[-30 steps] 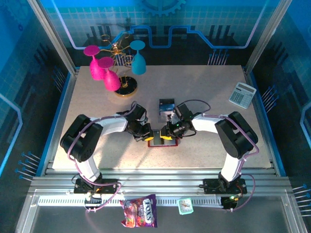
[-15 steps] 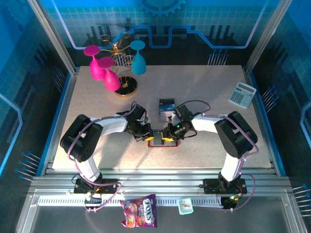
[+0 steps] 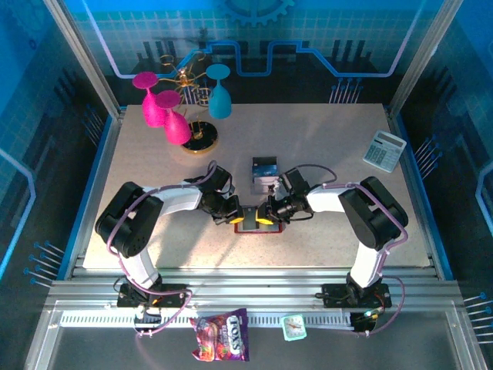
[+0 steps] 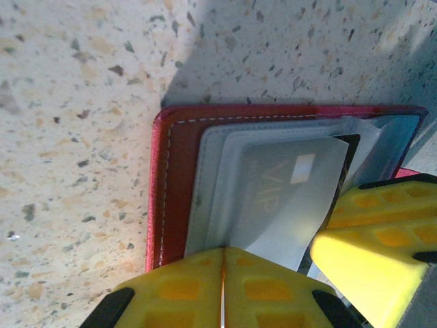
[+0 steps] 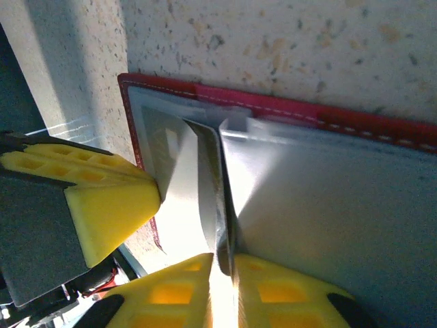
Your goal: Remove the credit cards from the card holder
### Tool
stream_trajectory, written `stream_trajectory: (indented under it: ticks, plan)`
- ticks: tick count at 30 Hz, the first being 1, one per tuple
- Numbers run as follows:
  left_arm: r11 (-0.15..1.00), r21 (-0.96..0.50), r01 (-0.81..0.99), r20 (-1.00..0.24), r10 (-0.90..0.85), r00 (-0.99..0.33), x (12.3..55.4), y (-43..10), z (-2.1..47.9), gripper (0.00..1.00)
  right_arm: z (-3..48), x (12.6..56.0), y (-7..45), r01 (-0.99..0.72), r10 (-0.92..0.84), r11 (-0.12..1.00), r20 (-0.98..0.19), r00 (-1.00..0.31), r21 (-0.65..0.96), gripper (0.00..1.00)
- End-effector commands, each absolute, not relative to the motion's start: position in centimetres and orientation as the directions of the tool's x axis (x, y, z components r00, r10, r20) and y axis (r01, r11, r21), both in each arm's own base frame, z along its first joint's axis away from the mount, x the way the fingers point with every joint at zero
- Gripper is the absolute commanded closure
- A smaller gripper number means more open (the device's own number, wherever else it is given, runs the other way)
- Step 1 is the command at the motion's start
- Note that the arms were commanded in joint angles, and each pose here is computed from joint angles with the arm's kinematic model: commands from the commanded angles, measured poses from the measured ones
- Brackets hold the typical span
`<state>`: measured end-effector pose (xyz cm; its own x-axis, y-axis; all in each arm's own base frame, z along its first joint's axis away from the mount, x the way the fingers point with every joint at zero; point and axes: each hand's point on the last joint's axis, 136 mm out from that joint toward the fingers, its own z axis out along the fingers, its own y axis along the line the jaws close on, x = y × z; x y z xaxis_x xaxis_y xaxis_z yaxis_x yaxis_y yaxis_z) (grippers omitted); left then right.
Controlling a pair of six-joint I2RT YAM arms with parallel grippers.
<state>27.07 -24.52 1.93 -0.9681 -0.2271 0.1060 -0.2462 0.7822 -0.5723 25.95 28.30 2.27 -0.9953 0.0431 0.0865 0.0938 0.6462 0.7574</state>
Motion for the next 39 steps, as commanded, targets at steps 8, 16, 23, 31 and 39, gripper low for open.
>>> stream_trajectory:
  ticks: [8, 16, 23, 31, 39]
  plan:
    - [0.835, -0.477, -0.273, 0.145, -0.232, -0.962, 25.1, -22.4, -0.3, 0.91, 3.1, 25.9, 26.5, 0.101, 0.078, 0.656, 0.066, -0.995, 0.748, 0.93]
    - [0.831, -0.488, -0.268, 0.138, -0.23, -0.963, 25.5, -21.7, -0.2, 0.91, 3.4, 25.3, 24.5, 0.088, 0.077, 0.709, 0.048, -0.996, 0.699, 0.95]
    - [0.829, -0.505, -0.24, 0.118, -0.21, -0.971, 25.8, -21.6, 0.6, 0.91, 5.5, 25.4, 24.3, 0.039, 0.067, 0.705, -0.011, -0.998, 0.708, 0.98]
    - [0.801, -0.567, -0.191, 0.061, -0.191, -0.98, 26.9, -22.5, 3.4, 0.89, 8.7, 25.7, 24.0, -0.045, 0.042, 0.707, -0.106, -0.994, 0.706, 1.0]
    - [0.792, -0.582, -0.184, 0.029, -0.205, -0.978, 27.1, -22.3, 4.9, 0.87, 13.0, 27.7, 22.9, -0.299, -0.151, 0.767, -0.294, -0.944, 0.567, 1.0]
